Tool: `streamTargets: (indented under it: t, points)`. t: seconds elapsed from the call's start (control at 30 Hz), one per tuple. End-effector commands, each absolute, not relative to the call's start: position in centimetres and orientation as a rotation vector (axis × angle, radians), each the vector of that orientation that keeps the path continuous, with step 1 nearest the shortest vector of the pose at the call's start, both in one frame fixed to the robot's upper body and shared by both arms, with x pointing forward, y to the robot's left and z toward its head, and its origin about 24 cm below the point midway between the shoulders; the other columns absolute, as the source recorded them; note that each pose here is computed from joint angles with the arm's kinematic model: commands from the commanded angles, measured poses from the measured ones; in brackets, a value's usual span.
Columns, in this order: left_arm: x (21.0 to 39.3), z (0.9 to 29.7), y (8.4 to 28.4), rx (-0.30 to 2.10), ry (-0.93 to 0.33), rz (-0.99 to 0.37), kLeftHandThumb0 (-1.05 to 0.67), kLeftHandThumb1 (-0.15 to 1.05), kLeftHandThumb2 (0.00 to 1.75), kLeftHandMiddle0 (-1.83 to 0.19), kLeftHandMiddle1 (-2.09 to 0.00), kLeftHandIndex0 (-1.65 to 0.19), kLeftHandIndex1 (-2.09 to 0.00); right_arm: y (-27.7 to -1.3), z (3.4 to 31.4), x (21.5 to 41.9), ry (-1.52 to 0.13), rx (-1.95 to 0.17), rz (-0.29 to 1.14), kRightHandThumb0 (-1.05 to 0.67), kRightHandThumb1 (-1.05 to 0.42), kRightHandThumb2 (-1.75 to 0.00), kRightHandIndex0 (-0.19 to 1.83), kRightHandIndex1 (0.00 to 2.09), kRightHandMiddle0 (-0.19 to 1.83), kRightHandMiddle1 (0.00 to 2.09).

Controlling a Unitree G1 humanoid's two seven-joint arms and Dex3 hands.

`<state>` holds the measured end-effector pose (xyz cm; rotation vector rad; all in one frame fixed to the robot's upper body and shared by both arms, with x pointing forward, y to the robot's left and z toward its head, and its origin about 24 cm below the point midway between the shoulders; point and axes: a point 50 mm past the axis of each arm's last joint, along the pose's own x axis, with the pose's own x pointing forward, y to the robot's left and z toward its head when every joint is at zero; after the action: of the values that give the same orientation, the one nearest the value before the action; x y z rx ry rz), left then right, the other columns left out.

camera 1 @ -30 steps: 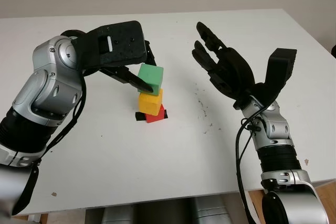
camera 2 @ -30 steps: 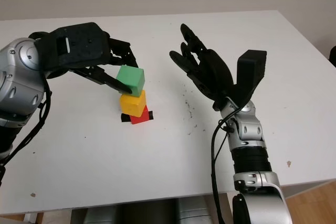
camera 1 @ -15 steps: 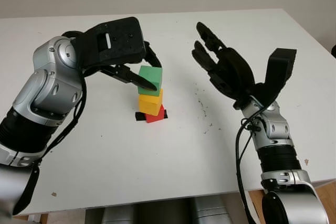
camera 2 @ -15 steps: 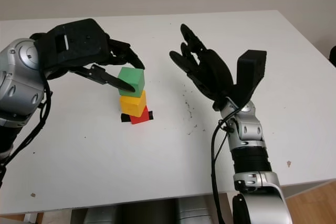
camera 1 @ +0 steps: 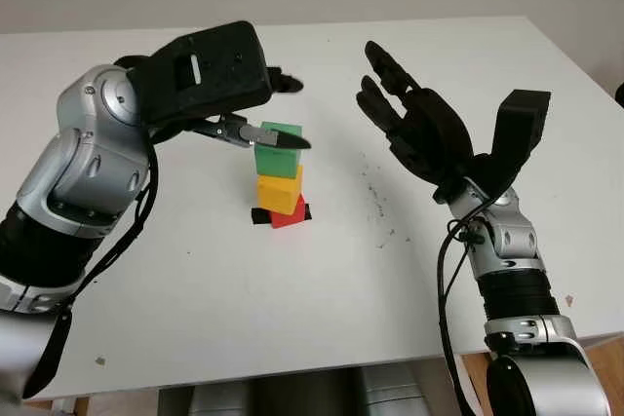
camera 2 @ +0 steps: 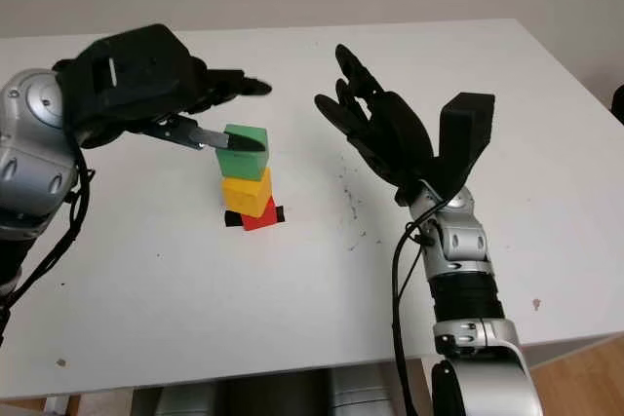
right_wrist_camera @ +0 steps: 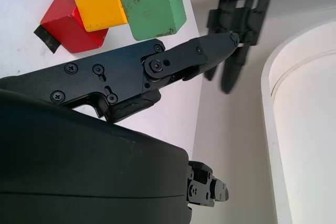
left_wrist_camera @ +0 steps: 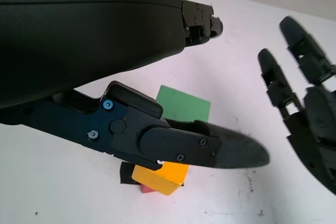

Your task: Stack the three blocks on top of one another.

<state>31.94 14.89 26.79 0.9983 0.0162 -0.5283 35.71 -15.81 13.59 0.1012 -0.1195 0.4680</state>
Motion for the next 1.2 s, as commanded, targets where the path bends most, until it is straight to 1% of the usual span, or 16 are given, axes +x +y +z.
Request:
streamTargets:
  t: [0.0, 0.07, 0.13, 0.2, 0.27, 0.33, 0.4, 0.47, 0.53, 0.6, 0.7, 0.77, 0.87, 1.03, 1.17]
  points:
    - [31.3, 28.1, 15.7, 0.979, -0.049, -0.477, -0.96, 1.05, 0.59, 0.19, 0.0, 0.19, 0.0, -15.8, 13.9, 35.7, -0.138, 0.101, 0.465, -0.66, -1.02, -0.05, -0.19, 0.0, -0.06, 0.05]
    - [31.0, 28.9, 16.3, 0.928, -0.095, -0.42, -0.94, 1.05, 0.64, 0.19, 0.0, 0.19, 0.0, -15.8, 13.9, 35.7, -0.138, 0.099, 0.464, -0.66, -1.02, -0.05, -0.19, 0.0, -0.06, 0.05]
    - [30.8, 29.4, 16.9, 0.84, -0.136, -0.346, -0.95, 1.05, 0.65, 0.19, 0.0, 0.19, 0.0, -15.9, 13.9, 35.8, -0.136, 0.096, 0.464, -0.66, -1.02, -0.05, -0.19, 0.0, -0.06, 0.05]
    - [30.7, 29.7, 17.8, 0.705, -0.171, -0.281, -0.93, 1.05, 0.62, 0.19, 0.0, 0.19, 0.0, -15.9, 13.9, 35.8, -0.137, 0.104, 0.466, -0.67, -1.02, -0.06, -0.19, 0.0, -0.06, 0.05]
    - [30.3, 29.7, 19.6, 0.576, -0.231, -0.151, -0.92, 1.05, 0.61, 0.19, 0.0, 0.19, 0.0, -16.0, 13.9, 35.8, -0.139, 0.099, 0.454, -0.77, -1.04, -0.07, -0.19, 0.0, -0.08, 0.04]
    - [30.1, 29.3, 20.7, 0.506, -0.266, -0.057, -0.92, 1.05, 0.61, 0.19, 0.0, 0.19, 0.0, -16.0, 13.9, 35.8, -0.147, 0.082, 0.439, -0.8, -1.05, -0.22, -0.19, 0.0, -0.13, 0.02]
    - [30.0, 28.8, 21.5, 0.447, -0.275, -0.013, -0.9, 1.05, 0.62, 0.19, 0.0, 0.19, 0.0, -16.0, 13.9, 35.8, -0.16, 0.068, 0.432, -0.82, -1.05, -0.3, -0.19, 0.0, -0.16, 0.02]
    - [29.7, 27.7, 22.5, 0.391, -0.28, 0.033, -0.89, 1.05, 0.64, 0.19, 0.0, 0.19, 0.0, -16.1, 13.8, 35.8, -0.171, 0.06, 0.433, -0.83, -1.05, -0.49, -0.19, 0.0, -0.18, 0.0]
    - [29.5, 26.7, 23.2, 0.36, -0.286, 0.066, -0.89, 1.05, 0.63, 0.19, 0.0, 0.19, 0.0, -16.1, 13.8, 35.9, -0.17, 0.07, 0.429, -0.82, -1.05, -0.6, -0.19, 0.0, -0.19, 0.0]
    - [29.1, 25.3, 23.8, 0.335, -0.296, 0.101, -0.88, 1.05, 0.62, 0.19, 0.0, 0.19, 0.0, -16.1, 13.6, 36.0, -0.154, 0.093, 0.418, -0.82, -1.05, -0.64, -0.19, 0.0, -0.19, 0.0]
    - [28.7, 23.3, 24.3, 0.333, -0.324, 0.169, -0.86, 1.05, 0.61, 0.19, 0.0, 0.19, 0.0, -16.1, 13.4, 36.1, -0.143, 0.089, 0.403, -0.83, -1.05, -0.68, -0.19, 0.0, -0.19, 0.0]
    - [28.4, 21.3, 24.5, 0.323, -0.331, 0.21, -0.84, 1.05, 0.61, 0.19, 0.0, 0.18, -0.02, -16.0, 13.2, 36.1, -0.128, 0.079, 0.397, -0.84, -1.05, -0.7, -0.19, 0.0, -0.19, 0.0]
    - [28.2, 18.9, 24.4, 0.334, -0.337, 0.239, -0.85, 1.05, 0.63, 0.19, -0.02, 0.18, -0.03, -15.9, 12.8, 36.1, -0.115, 0.062, 0.397, -0.84, -1.05, -0.71, -0.19, 0.0, -0.19, 0.0]
    - [27.9, 15.7, 24.1, 0.325, -0.289, 0.263, -0.85, 1.05, 0.67, 0.19, 0.0, 0.19, -0.02, -15.6, 12.1, 36.1, -0.097, 0.041, 0.399, -0.85, -1.05, -0.7, -0.19, 0.0, -0.19, 0.0]
    - [28.0, 14.0, 23.9, 0.261, -0.256, 0.279, -0.84, 1.05, 0.66, 0.19, 0.0, 0.18, -0.02, -15.4, 11.8, 36.0, -0.094, 0.047, 0.401, -0.84, -1.05, -0.7, -0.19, 0.0, -0.19, 0.0]
